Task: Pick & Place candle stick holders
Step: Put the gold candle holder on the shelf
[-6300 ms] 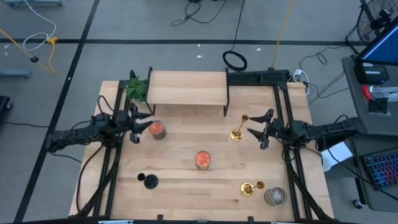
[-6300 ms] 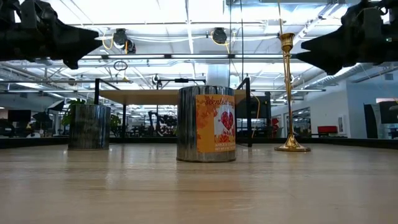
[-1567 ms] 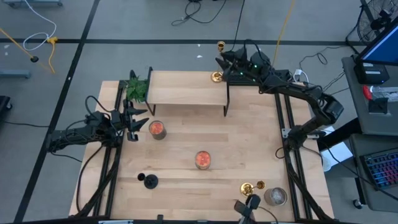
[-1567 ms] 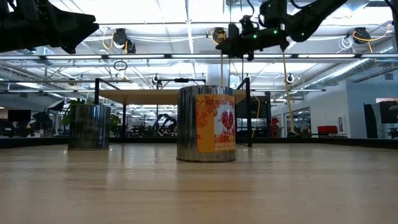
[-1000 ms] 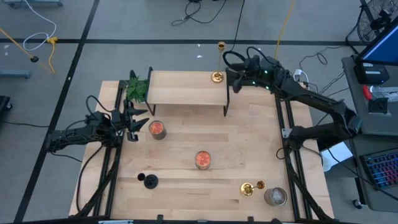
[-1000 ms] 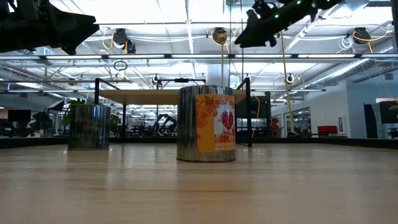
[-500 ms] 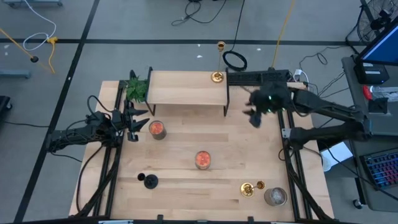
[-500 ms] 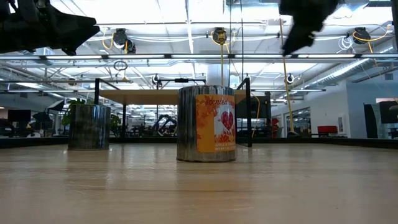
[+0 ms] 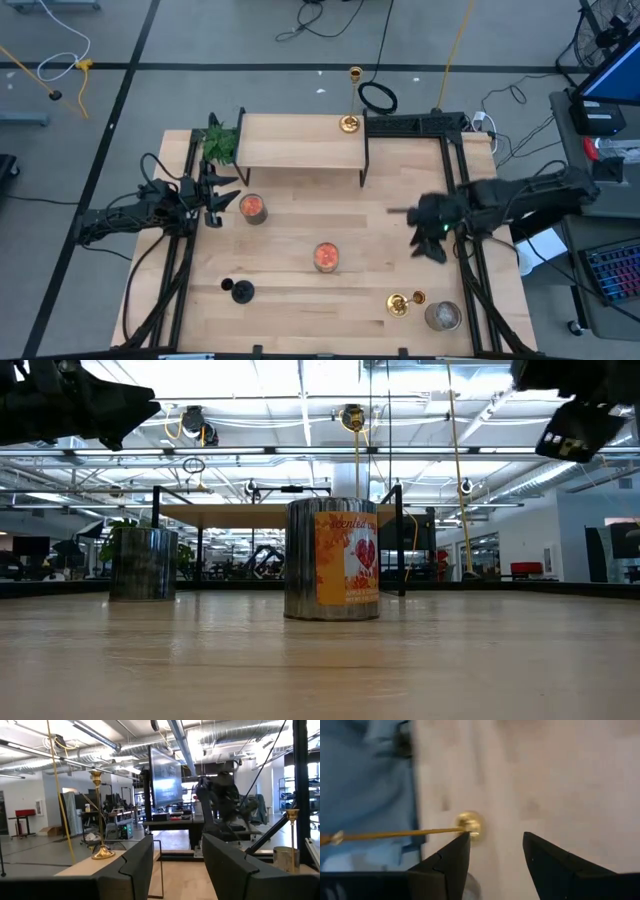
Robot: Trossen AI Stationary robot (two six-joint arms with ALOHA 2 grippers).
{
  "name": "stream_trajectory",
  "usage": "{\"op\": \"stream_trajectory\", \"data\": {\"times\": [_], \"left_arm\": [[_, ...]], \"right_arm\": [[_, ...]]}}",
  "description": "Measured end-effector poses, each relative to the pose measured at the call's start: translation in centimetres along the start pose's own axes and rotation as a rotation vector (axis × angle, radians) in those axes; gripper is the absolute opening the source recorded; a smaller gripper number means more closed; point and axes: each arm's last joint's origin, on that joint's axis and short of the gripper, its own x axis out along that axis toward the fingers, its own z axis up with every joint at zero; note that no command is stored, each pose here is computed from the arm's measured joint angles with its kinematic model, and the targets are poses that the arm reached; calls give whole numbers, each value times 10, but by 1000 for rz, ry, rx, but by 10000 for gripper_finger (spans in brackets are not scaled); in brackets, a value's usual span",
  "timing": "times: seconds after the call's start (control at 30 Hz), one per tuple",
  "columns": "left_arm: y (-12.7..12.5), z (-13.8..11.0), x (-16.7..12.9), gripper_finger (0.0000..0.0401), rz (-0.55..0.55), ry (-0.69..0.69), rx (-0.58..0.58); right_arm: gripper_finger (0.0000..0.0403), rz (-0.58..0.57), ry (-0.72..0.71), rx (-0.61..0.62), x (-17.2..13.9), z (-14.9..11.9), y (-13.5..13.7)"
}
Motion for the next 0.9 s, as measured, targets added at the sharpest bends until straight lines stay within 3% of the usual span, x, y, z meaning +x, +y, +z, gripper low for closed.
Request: {"op": "stream_trajectory", "data": {"times": [0.27, 0.47, 0.73, 0.9], "left_arm": [[0, 0, 0, 175, 0, -1, -1], [0, 0, 0, 175, 0, -2, -5], [0, 0, 0, 175, 0, -3, -49], [0, 0, 0, 175, 0, -3, -62]], "right_arm": [[183, 312, -100, -357, 57, -36, 14], [183, 309, -103, -437, 77, -60, 0], [183, 437, -388, -705, 84, -75, -5], [183, 410, -484, -773, 87, -80, -5]]}}
